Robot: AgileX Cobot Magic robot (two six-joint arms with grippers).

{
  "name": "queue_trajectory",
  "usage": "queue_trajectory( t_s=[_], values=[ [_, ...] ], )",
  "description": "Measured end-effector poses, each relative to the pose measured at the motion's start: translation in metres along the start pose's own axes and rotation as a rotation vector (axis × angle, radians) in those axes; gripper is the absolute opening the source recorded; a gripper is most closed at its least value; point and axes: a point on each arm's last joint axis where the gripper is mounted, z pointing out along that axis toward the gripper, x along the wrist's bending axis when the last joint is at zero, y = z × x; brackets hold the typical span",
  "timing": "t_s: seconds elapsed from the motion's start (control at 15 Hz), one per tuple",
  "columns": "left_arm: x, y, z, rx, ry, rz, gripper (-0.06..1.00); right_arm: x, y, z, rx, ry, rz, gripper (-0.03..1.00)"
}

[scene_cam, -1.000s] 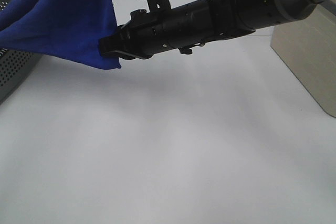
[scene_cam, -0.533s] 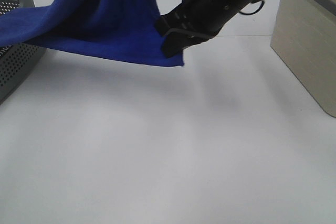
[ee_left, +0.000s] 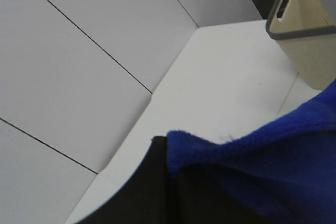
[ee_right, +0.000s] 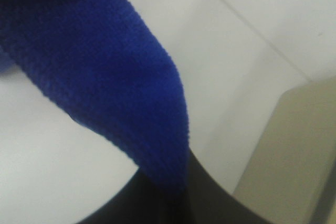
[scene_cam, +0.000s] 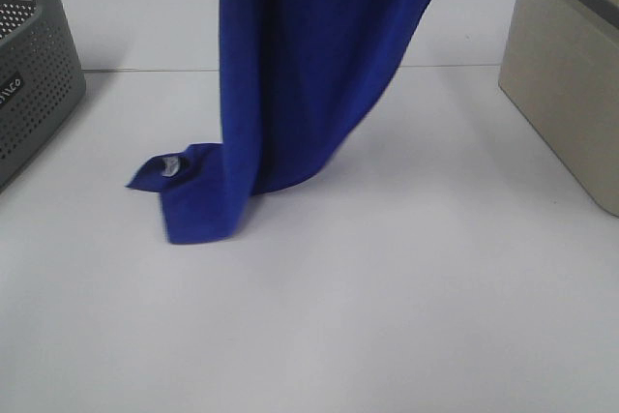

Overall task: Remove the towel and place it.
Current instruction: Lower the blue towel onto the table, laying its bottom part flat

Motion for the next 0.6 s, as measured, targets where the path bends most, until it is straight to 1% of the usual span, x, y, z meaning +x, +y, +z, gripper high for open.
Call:
queue_trajectory(
  t_s=[0.07,0.13,0.2,0.33,0.47,0.53,0.6],
  values=[
    [0.004,0.004,-0.006,-0.022,0.026,0.017,0.00,-0.005,0.005,-0.012,-0.036,-0.041,-0.003,0.01],
    [0.008,0.006,-0.010,-0.029,0.057,0.054,0.00,-0.009,0.008,-0.022,-0.068,-0.073,-0.004,0.01],
    [0.011,0.006,-0.011,-0.019,0.084,0.105,0.00,-0.013,0.011,-0.033,-0.097,-0.107,-0.005,0.01],
    [0.016,0.006,-0.011,-0.013,0.143,0.204,0.00,-0.016,0.010,-0.050,-0.139,-0.138,-0.002,0.01],
    [0.022,0.013,-0.013,-0.069,0.215,0.289,0.00,-0.018,0.004,-0.070,-0.169,-0.177,-0.002,0.01],
    [0.024,0.017,-0.014,-0.114,0.245,0.315,0.00,-0.020,0.001,-0.080,-0.184,-0.203,-0.002,0.01],
    [0.024,0.020,-0.015,-0.142,0.262,0.326,0.00,-0.022,-0.002,-0.087,-0.192,-0.232,-0.003,0.01]
  ],
)
